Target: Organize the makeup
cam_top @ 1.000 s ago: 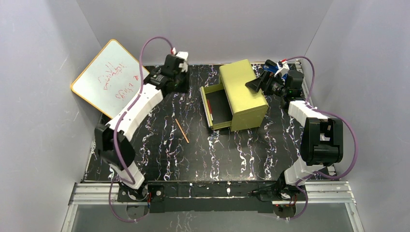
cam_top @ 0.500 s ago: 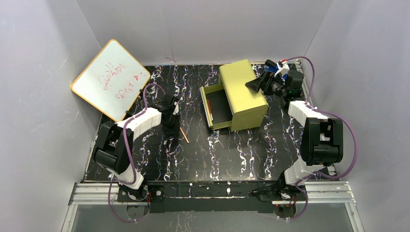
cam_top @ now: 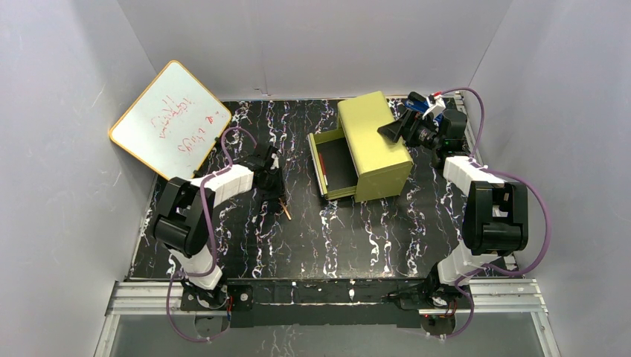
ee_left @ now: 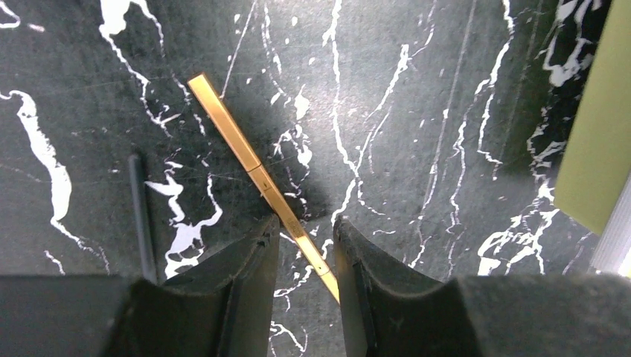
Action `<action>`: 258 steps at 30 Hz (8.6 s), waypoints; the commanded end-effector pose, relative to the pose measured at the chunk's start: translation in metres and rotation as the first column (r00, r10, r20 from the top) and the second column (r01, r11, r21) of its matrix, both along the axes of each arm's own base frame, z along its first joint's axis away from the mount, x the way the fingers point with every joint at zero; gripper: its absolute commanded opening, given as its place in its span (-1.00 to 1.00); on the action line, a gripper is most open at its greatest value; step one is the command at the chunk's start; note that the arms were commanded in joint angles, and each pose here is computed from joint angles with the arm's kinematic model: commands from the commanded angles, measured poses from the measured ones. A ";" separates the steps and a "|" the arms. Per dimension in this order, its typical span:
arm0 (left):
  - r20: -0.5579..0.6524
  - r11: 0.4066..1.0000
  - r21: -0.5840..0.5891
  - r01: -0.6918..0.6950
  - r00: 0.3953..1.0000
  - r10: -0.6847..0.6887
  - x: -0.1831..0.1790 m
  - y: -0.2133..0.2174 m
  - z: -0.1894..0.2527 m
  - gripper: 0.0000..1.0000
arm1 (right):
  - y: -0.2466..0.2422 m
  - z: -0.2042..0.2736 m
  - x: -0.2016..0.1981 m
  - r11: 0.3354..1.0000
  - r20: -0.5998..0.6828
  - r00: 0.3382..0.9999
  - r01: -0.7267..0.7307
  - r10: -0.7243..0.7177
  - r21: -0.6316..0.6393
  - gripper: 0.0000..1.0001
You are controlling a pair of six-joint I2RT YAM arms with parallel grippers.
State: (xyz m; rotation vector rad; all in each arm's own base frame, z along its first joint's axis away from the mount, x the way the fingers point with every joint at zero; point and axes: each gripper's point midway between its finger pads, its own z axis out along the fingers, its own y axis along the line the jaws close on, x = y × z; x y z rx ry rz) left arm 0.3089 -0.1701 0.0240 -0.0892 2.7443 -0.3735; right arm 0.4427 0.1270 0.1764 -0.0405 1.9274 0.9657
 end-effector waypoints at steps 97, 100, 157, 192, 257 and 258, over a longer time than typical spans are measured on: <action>0.195 0.886 -0.461 -0.049 0.969 0.155 0.154 -0.166 0.047 -1.00 | -0.010 -0.097 -0.050 0.992 -0.317 0.948 -0.015 -0.025 -0.123 1.00; 0.213 0.902 -0.430 -0.033 0.967 0.137 0.157 -0.164 0.047 -0.54 | -0.011 -0.099 -0.050 0.992 -0.321 0.947 -0.014 -0.027 -0.125 1.00; -0.108 0.960 0.252 0.119 0.990 -0.094 -0.027 0.080 -0.011 0.58 | -0.015 -0.115 -0.048 0.990 -0.353 0.934 0.011 -0.061 -0.141 1.00; 0.184 0.978 -0.205 0.025 0.983 0.013 0.063 -0.049 0.117 -1.00 | -0.016 -0.120 -0.046 0.989 -0.369 0.927 0.016 -0.069 -0.145 1.00; 0.310 0.951 0.309 0.012 0.944 -0.112 0.108 -0.018 0.139 0.35 | -0.019 -0.122 -0.045 0.986 -0.366 0.927 0.025 -0.084 -0.163 1.00; 0.272 0.949 0.316 0.008 0.957 -0.098 0.103 -0.010 0.123 0.35 | -0.018 -0.122 -0.045 0.987 -0.368 0.926 0.023 -0.081 -0.160 1.00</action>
